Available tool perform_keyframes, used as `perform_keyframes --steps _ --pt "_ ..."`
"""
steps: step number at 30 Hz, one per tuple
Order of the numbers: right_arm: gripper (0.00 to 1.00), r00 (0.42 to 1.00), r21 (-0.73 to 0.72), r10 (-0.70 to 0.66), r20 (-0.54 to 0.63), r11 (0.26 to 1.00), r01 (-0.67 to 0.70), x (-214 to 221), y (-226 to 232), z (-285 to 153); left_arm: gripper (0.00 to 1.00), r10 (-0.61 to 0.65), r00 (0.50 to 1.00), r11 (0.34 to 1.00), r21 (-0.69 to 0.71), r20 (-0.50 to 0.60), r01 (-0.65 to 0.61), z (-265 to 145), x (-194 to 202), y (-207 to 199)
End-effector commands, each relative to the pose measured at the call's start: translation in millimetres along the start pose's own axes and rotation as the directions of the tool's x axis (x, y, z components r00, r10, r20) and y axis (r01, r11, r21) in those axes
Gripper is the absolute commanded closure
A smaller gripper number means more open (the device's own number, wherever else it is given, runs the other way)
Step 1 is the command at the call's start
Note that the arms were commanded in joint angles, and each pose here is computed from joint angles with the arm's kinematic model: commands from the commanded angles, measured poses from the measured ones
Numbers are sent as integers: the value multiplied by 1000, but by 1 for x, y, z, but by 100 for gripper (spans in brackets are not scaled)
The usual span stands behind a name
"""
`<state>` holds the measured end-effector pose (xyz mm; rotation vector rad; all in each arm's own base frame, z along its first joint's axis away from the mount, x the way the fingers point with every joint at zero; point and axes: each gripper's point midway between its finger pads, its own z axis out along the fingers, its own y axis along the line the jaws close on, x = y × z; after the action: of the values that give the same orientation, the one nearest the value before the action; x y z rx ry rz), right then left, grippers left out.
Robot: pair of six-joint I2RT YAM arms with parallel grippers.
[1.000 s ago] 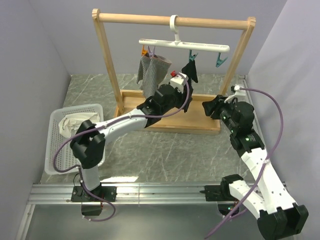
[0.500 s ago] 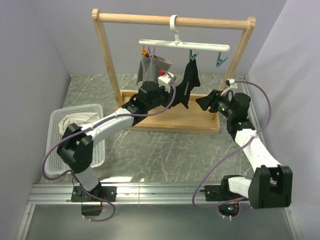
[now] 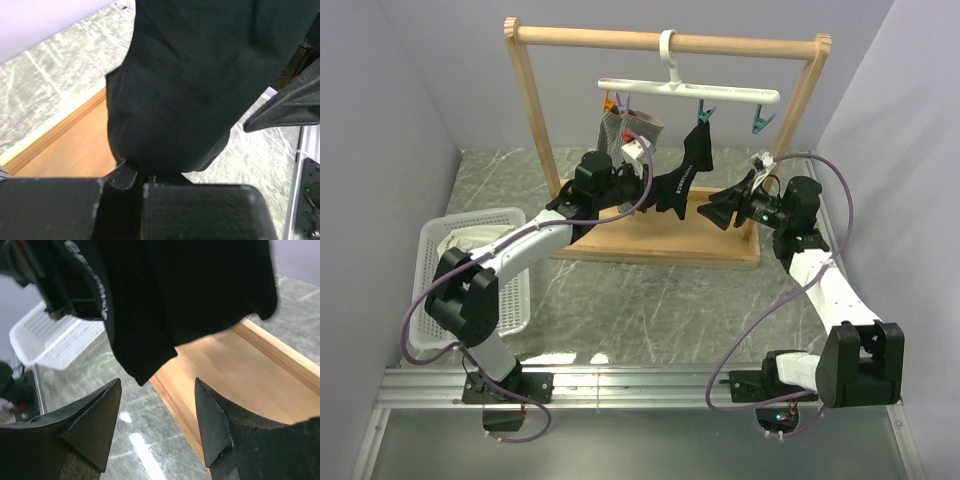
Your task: Clip the underwear to the hanger
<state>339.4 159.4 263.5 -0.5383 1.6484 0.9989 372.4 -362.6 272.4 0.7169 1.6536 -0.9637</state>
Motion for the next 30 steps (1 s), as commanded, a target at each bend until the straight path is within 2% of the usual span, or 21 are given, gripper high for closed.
perform_keyframes --steps 1,10,16,22,26,27,28,29,30 --pt "33 989 -90 -149 8 985 149 -8 23 -3 100 4 999 997 74 50 -8 2 -23 -15" --pt "32 976 -84 -218 -18 973 216 13 35 18 100 -41 998 995 94 45 37 10 -24 -18" --pt "34 965 -19 -264 -11 965 263 14 24 33 99 -55 998 993 103 44 50 10 -26 -20" --pt "52 966 30 -259 -6 965 259 3 11 42 100 -66 997 993 105 38 62 8 -23 -23" --pt "76 967 27 -255 -19 966 256 4 10 44 99 -74 996 991 115 42 68 7 -25 -27" --pt "90 966 24 -258 -19 966 259 4 11 43 98 -76 996 990 119 41 71 7 -26 -29" --pt "96 963 21 -269 -14 963 270 1 14 42 97 -81 996 990 120 37 76 7 -25 -30" --pt "100 962 10 -274 -10 962 274 0 17 40 96 -83 996 989 123 35 78 6 -25 -30" --pt "100 959 4 -284 7 959 284 -7 23 36 91 -85 996 989 124 31 81 6 -25 -31"
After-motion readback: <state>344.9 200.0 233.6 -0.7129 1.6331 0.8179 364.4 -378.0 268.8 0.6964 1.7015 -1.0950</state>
